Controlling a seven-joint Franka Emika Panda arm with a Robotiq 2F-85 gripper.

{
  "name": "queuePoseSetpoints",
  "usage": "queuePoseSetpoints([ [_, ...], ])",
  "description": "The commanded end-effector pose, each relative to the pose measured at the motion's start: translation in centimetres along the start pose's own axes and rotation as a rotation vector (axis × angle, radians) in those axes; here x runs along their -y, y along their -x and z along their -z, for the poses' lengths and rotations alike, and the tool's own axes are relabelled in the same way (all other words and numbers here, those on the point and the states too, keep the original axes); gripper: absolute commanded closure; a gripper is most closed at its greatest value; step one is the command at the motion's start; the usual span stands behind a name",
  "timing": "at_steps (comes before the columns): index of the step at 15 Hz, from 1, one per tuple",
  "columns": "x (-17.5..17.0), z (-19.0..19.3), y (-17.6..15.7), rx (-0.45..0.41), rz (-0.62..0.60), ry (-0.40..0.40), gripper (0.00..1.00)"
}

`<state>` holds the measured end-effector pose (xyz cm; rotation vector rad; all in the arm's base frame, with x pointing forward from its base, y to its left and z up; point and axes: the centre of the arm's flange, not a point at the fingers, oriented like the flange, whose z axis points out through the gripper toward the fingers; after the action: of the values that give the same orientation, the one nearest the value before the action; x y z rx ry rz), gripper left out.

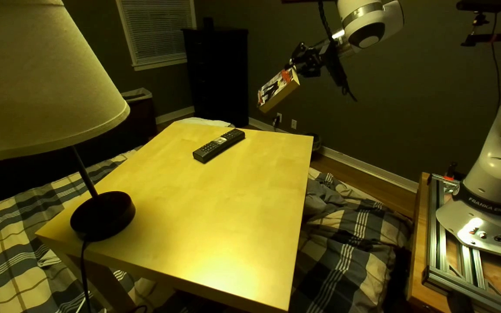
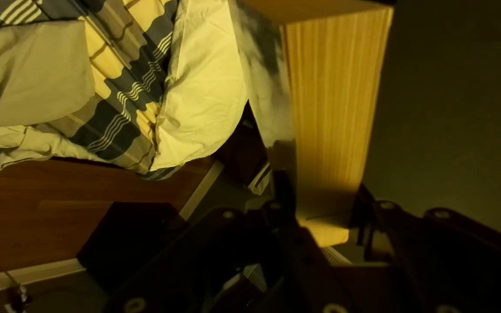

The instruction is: Take the book off of the table

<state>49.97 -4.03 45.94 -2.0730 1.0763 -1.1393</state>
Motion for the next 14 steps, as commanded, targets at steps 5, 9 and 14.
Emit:
queuePoseSetpoints([
  [5, -3.1, -7.2, -1.1, -0.037, -0.147, 0.000, 0.90],
  [9, -7.2, -13.1, -2.7, -0.091, -0.292, 0.012, 0.90],
  [14, -13.9, -21.5, -2.4, -0.102, -0.463, -0.021, 0.90],
])
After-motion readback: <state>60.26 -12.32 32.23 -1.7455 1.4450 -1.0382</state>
